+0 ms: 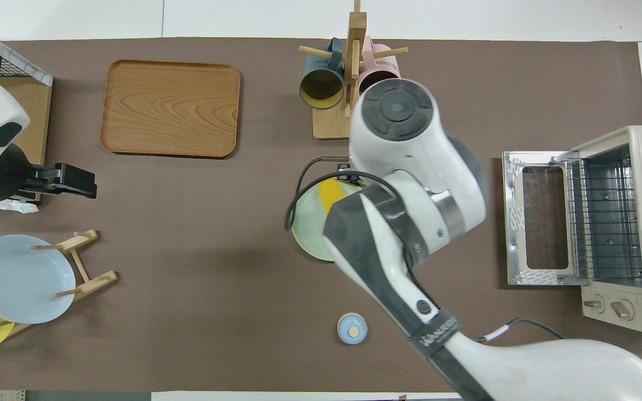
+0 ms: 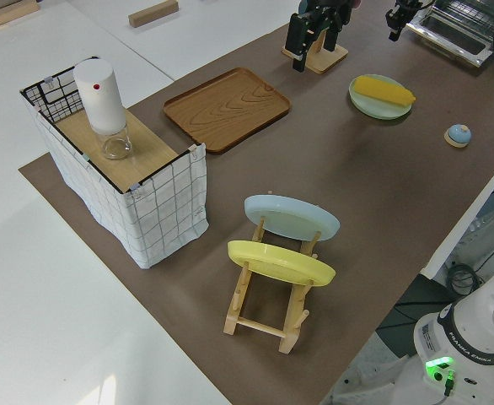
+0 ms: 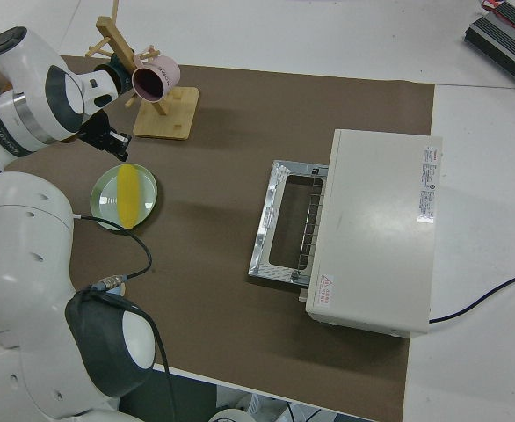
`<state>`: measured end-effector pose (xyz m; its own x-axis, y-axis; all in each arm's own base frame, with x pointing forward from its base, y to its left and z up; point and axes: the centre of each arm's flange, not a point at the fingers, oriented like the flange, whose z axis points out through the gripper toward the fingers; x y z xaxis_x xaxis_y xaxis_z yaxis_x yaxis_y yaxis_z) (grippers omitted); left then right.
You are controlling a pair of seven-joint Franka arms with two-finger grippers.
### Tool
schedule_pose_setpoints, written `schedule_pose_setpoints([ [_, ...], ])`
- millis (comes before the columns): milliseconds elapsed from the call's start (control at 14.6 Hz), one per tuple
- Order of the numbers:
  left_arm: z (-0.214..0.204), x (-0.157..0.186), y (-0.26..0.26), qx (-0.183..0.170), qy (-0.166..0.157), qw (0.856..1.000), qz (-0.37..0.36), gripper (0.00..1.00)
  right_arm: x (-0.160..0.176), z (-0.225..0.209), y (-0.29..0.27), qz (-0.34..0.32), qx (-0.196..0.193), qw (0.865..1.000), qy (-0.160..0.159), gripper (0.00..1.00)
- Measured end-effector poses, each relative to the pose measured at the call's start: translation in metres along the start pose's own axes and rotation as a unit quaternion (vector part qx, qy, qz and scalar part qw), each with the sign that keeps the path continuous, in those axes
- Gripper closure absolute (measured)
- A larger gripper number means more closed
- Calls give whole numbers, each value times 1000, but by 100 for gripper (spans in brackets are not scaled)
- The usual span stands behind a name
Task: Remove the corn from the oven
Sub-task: 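Set the plate on the table and withdraw the right gripper, then grasp the yellow corn with the left gripper while the right gripper retracts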
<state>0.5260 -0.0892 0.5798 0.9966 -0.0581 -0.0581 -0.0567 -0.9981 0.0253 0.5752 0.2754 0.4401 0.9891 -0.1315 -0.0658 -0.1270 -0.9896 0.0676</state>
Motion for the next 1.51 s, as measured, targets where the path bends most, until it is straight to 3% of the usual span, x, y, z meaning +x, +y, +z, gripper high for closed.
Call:
schedule_pose_setpoints([
  [206,34,-4,54,-1,11,1000,-26,0,11,58,96,7,-31,999,-29,99],
  [412,67,-18,118,-13,24,999,-40,0,0,116,152,-13,-47,999,-19,99],
  [686,110,-37,219,-34,50,997,-46,0,-3,143,208,-26,-61,997,-27,99],
  [960,181,-48,308,-72,56,994,-52,0,-6,158,221,-22,-53,998,-17,99],
  [1166,209,-45,334,-84,58,992,-72,0,-8,167,231,-40,-52,998,-12,99],
  [1509,245,-16,372,-86,54,991,-90,0,-8,159,227,-73,-84,994,-12,99],
])
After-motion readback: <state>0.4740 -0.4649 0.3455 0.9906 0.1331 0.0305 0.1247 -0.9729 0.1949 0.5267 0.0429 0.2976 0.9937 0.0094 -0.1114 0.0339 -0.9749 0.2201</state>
